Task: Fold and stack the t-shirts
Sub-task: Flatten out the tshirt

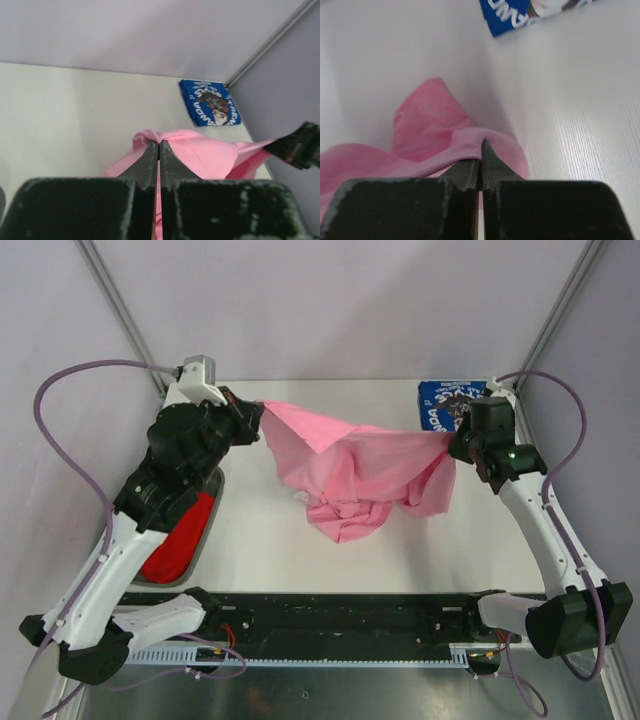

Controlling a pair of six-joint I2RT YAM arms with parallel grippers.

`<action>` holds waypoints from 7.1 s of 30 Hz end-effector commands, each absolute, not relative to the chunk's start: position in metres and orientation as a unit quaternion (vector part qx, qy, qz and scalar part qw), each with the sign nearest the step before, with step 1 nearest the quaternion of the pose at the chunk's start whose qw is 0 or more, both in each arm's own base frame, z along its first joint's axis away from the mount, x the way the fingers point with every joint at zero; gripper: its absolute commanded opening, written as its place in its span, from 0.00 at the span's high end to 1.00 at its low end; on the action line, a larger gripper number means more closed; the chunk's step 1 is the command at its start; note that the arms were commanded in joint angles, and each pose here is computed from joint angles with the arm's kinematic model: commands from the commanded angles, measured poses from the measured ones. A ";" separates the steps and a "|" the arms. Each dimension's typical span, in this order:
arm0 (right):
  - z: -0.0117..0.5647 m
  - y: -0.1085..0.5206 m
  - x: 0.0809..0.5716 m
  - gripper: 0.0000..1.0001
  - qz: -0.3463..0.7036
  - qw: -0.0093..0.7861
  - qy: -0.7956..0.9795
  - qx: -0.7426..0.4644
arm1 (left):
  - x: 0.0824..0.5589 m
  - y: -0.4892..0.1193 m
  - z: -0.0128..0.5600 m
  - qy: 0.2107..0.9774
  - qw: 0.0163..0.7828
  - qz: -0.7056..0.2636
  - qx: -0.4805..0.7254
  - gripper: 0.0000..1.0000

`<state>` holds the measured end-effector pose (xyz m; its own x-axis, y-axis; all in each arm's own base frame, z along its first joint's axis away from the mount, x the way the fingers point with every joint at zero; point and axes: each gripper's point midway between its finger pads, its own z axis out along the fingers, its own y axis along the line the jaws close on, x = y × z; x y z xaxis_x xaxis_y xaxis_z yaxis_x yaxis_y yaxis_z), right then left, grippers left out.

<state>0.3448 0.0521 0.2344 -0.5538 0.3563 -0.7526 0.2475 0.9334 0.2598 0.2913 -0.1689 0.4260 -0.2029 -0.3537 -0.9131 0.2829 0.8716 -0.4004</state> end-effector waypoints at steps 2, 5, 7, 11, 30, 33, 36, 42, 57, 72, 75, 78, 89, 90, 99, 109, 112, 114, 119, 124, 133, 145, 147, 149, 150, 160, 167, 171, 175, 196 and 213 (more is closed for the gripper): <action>0.307 0.058 0.363 1.00 0.101 0.529 0.828 0.155 | 0.310 -0.149 0.420 0.746 0.633 -0.200 -0.044 1.00; 0.312 0.064 0.373 1.00 0.114 0.536 0.823 0.147 | 0.325 -0.142 0.418 0.750 0.631 -0.190 -0.068 1.00; 0.312 0.067 0.388 1.00 0.118 0.543 0.818 0.146 | 0.343 -0.139 0.416 0.750 0.630 -0.182 -0.086 1.00; 0.335 0.071 0.432 1.00 0.133 0.599 0.777 0.142 | 0.398 -0.136 0.433 0.729 0.650 -0.176 -0.118 1.00; 0.503 0.056 0.410 1.00 0.152 0.728 0.663 0.090 | 0.347 -0.092 0.620 0.564 0.774 -0.264 -0.113 1.00; 0.401 0.061 0.389 1.00 0.162 0.642 0.742 0.110 | 0.333 -0.089 0.524 0.632 0.714 -0.263 -0.147 1.00; 0.287 0.076 0.358 0.82 0.180 0.524 0.825 0.113 | 0.316 -0.083 0.397 0.708 0.636 -0.243 -0.186 1.00; 0.126 0.077 0.292 0.39 0.155 0.320 0.920 0.164 | 0.265 -0.093 0.192 0.820 0.474 -0.240 -0.215 1.00; 0.076 0.026 0.328 0.40 0.099 0.335 0.886 0.305 | 0.255 -0.098 0.157 0.844 0.436 -0.236 -0.204 1.00; 0.036 0.007 0.364 0.51 0.091 0.320 0.871 0.362 | 0.255 -0.103 0.159 0.850 0.431 -0.242 -0.184 1.00; 0.035 0.006 0.366 0.51 0.093 0.323 0.868 0.366 | 0.255 -0.103 0.158 0.851 0.429 -0.240 -0.184 1.00; 0.030 0.008 0.367 0.56 0.098 0.316 0.869 0.369 | 0.256 -0.103 0.157 0.852 0.428 -0.238 -0.184 1.00; 0.013 0.005 0.358 0.83 0.076 0.290 0.880 0.369 | 0.258 -0.102 0.158 0.853 0.430 -0.236 -0.181 1.00; 0.014 0.005 0.359 0.90 0.076 0.290 0.880 0.368 | 0.257 -0.102 0.159 0.852 0.431 -0.235 -0.180 1.00; 0.062 -0.013 0.328 1.00 0.036 0.303 0.880 0.365 | 0.239 -0.092 0.150 0.858 0.419 -0.221 -0.201 1.00; 0.123 -0.021 0.268 1.00 0.052 0.334 0.848 0.408 | 0.211 -0.099 0.145 0.845 0.389 -0.271 -0.248 1.00; 0.118 -0.026 0.248 1.00 0.034 0.309 0.846 0.433 | 0.197 -0.105 0.149 0.840 0.379 -0.297 -0.249 1.00; 0.114 -0.030 0.237 1.00 0.021 0.290 0.844 0.450 | 0.187 -0.106 0.147 0.841 0.369 -0.307 -0.249 1.00; 0.106 -0.042 0.211 1.00 -0.012 0.254 0.830 0.496 | 0.163 -0.111 0.134 0.850 0.327 -0.322 -0.258 1.00; 0.097 -0.051 0.194 1.00 -0.037 0.221 0.818 0.529 | 0.143 -0.112 0.120 0.855 0.288 -0.326 -0.283 1.00; 0.076 -0.046 0.194 0.70 -0.032 0.177 0.837 0.516 | 0.121 -0.098 0.137 0.855 0.312 -0.313 -0.272 0.64; 0.152 0.028 0.284 0.49 0.101 0.335 0.876 0.333 | 0.224 -0.114 0.200 0.901 0.368 -0.221 -0.061 0.36; 0.156 0.062 0.294 0.49 0.131 0.345 0.884 0.286 | 0.263 -0.118 0.191 0.910 0.361 -0.193 -0.064 0.45; 0.149 0.093 0.300 0.49 0.149 0.337 0.897 0.245 | 0.302 -0.123 0.181 0.918 0.352 -0.168 -0.067 0.51; 0.144 0.106 0.302 0.49 0.153 0.333 0.903 0.226 | 0.320 -0.126 0.176 0.922 0.347 -0.159 -0.064 0.52; 0.092 0.163 0.308 0.50 0.141 0.295 0.938 0.115 | 0.433 -0.142 0.084 0.960 0.265 -0.089 -0.024 0.58; 0.077 0.170 0.308 0.50 0.130 0.284 0.946 0.092 | 0.454 -0.138 0.054 0.966 0.245 -0.079 -0.027 0.57; 0.068 0.171 0.307 0.50 0.125 0.275 0.949 0.085 | 0.456 -0.135 0.047 0.967 0.240 -0.074 -0.031 0.57; 0.059 0.174 0.306 0.51 0.120 0.265 0.953 0.081 | 0.453 -0.136 0.039 0.970 0.229 -0.078 -0.036 0.57; 0.039 0.171 0.300 0.52 0.098 0.240 0.962 0.080 | 0.356 -0.034 0.028 0.939 0.195 0.006 -0.285 1.00; 0.037 0.180 0.300 0.52 0.113 0.237 0.962 0.072 | 0.289 -0.053 0.052 0.915 0.218 -0.090 -0.327 0.71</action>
